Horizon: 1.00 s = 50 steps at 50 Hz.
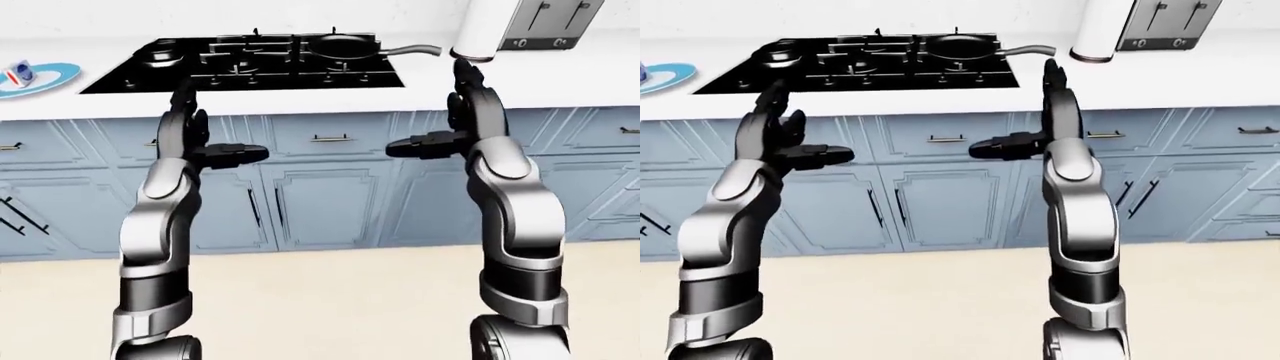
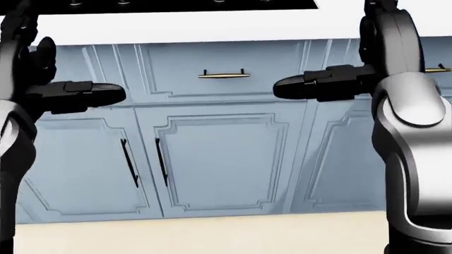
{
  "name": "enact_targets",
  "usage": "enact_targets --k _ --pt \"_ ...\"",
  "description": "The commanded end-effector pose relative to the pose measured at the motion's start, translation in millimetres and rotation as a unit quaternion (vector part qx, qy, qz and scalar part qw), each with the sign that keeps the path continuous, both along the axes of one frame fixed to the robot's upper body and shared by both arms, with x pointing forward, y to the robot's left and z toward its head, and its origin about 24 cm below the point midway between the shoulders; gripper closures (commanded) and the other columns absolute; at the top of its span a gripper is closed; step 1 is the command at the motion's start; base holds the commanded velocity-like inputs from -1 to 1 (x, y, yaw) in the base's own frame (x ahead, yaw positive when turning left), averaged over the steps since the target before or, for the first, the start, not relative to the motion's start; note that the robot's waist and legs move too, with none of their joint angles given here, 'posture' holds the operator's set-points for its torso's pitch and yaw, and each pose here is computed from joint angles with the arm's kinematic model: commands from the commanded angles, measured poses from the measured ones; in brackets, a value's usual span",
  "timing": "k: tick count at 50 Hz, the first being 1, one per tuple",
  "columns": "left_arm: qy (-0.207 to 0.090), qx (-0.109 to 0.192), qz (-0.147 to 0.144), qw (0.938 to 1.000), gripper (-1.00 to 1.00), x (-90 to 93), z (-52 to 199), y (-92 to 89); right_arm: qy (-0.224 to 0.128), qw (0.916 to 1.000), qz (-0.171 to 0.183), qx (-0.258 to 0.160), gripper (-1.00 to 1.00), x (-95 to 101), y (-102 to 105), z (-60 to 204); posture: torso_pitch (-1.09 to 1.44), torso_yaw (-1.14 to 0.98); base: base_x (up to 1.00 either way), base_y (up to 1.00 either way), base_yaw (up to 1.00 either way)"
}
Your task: Pick the cream cheese stick from the plate and place it in the pan.
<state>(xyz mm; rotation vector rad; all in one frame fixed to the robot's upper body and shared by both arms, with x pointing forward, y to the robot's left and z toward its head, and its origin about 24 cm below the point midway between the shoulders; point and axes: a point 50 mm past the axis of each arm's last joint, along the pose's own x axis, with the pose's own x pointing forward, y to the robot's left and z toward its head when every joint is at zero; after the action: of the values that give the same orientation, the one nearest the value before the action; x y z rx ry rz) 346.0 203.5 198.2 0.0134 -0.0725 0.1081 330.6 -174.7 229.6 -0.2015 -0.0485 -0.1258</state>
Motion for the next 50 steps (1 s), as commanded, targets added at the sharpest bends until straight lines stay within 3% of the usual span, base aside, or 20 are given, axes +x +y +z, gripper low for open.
enact_targets --k 1,50 --pt "-0.049 0.006 -0.003 0.9988 -1.0 -3.7 26.4 -0.6 -0.039 0.9992 0.001 -0.008 -1.0 -4.4 0.5 20.3 0.0 0.0 0.0 0.0 0.0" --pt "-0.035 0.001 0.001 0.9994 -1.0 -6.9 15.2 0.5 -0.02 0.9996 0.018 -0.008 -1.0 -9.4 4.0 4.4 0.0 0.0 0.0 0.37 0.0"
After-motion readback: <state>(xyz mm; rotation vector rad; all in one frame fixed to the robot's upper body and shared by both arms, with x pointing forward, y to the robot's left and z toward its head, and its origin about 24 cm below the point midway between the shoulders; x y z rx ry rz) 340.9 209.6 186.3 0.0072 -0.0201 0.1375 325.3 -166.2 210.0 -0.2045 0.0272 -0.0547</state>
